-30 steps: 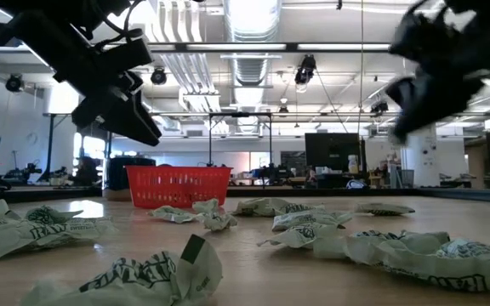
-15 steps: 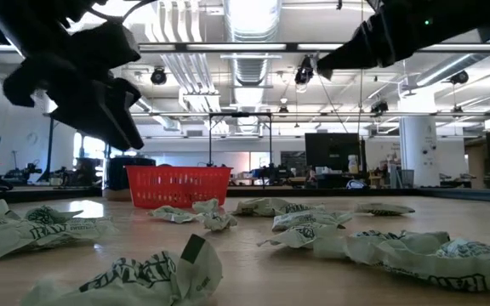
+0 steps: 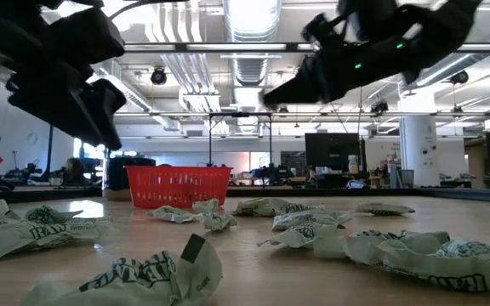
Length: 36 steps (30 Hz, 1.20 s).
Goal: Pick and place items into bin
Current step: Put the green stevia packet into the red bin
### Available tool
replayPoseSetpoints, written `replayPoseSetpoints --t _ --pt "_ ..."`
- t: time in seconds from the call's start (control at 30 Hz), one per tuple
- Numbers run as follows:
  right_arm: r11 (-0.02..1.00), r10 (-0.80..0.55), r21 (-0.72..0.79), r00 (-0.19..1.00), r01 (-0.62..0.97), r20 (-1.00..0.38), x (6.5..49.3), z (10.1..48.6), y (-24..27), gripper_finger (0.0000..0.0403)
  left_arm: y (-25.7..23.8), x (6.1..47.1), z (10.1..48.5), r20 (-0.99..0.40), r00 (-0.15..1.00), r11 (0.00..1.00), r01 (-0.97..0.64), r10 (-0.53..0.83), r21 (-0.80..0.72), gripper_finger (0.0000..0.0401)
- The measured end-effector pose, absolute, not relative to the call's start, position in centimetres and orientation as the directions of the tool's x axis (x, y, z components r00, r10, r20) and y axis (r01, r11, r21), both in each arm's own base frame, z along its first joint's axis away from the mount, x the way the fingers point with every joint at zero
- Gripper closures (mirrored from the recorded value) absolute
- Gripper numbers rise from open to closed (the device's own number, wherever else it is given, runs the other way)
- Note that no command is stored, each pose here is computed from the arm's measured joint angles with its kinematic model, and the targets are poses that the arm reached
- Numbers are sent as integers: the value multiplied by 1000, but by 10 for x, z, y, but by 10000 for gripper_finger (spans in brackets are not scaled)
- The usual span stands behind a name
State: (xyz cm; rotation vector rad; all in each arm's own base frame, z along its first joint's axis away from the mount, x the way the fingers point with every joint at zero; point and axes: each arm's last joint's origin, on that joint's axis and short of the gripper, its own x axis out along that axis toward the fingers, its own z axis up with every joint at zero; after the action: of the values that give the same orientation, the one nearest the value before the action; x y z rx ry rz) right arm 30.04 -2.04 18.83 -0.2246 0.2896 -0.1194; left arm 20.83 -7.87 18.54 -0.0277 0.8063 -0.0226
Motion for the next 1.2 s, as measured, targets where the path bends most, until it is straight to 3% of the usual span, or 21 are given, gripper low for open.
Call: replayPoseSetpoints --t 0.3,0.57,0.97,1.2 --pt "965 -124 -262 936 36 -329 372 170 -41 394 -101 198 184 -739 653 976 2 -165 -216 244" --pt "971 -158 -233 888 60 -431 404 160 -62 388 -114 190 183 -745 635 961 -11 -205 -275 244" --pt "965 -156 -259 867 32 -474 411 169 -66 277 -114 183 176 -785 587 946 -94 -199 -310 244" --pt "958 -150 -285 859 5 -489 391 176 -61 260 -121 180 172 -796 560 930 -114 -231 -350 244"
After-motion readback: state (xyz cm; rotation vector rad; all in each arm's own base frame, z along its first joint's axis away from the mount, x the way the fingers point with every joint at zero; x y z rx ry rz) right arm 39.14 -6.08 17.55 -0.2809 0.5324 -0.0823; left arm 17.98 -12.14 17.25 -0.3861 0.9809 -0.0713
